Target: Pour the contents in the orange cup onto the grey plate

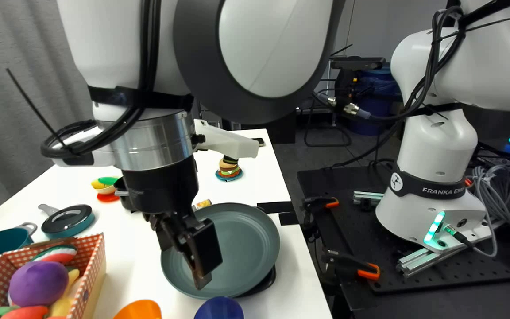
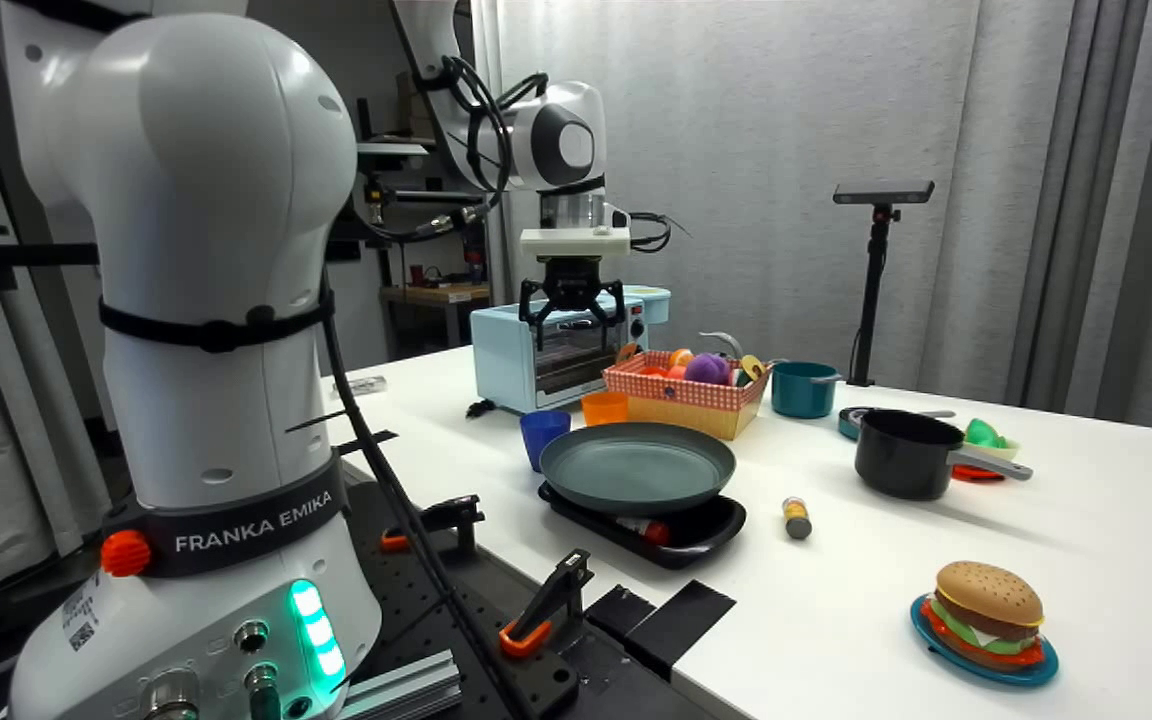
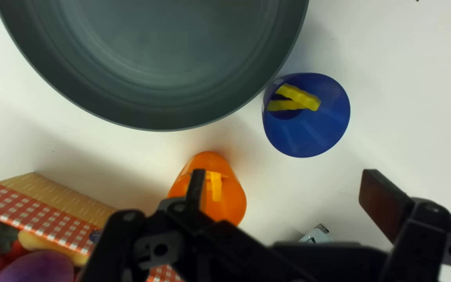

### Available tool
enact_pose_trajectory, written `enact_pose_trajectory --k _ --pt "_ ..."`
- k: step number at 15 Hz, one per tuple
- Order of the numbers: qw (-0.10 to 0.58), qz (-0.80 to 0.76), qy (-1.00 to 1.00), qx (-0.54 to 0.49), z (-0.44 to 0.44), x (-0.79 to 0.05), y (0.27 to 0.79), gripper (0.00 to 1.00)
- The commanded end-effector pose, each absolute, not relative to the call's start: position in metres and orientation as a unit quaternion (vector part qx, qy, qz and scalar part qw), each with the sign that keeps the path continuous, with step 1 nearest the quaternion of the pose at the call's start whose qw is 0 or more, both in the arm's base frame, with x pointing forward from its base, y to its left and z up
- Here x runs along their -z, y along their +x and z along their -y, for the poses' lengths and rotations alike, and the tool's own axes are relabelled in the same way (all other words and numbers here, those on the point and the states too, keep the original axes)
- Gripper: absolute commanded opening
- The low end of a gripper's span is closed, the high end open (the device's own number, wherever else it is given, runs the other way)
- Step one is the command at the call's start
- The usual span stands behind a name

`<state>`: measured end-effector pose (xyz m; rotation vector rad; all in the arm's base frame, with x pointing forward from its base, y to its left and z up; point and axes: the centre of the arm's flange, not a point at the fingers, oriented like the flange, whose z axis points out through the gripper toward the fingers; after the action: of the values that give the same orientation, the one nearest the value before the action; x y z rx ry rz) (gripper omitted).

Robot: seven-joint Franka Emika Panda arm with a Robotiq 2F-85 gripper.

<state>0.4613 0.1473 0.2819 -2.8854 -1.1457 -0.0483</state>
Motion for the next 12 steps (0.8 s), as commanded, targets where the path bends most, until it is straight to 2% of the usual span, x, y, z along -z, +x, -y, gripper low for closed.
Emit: enact_pose_trajectory --k 1,12 --pt "0.012 0.384 -0.923 0.010 -0.154 -0.274 0.473 1.00" --pt "0.028 0.399 -0.916 0.011 -0.179 -0.254 0.509 1.00"
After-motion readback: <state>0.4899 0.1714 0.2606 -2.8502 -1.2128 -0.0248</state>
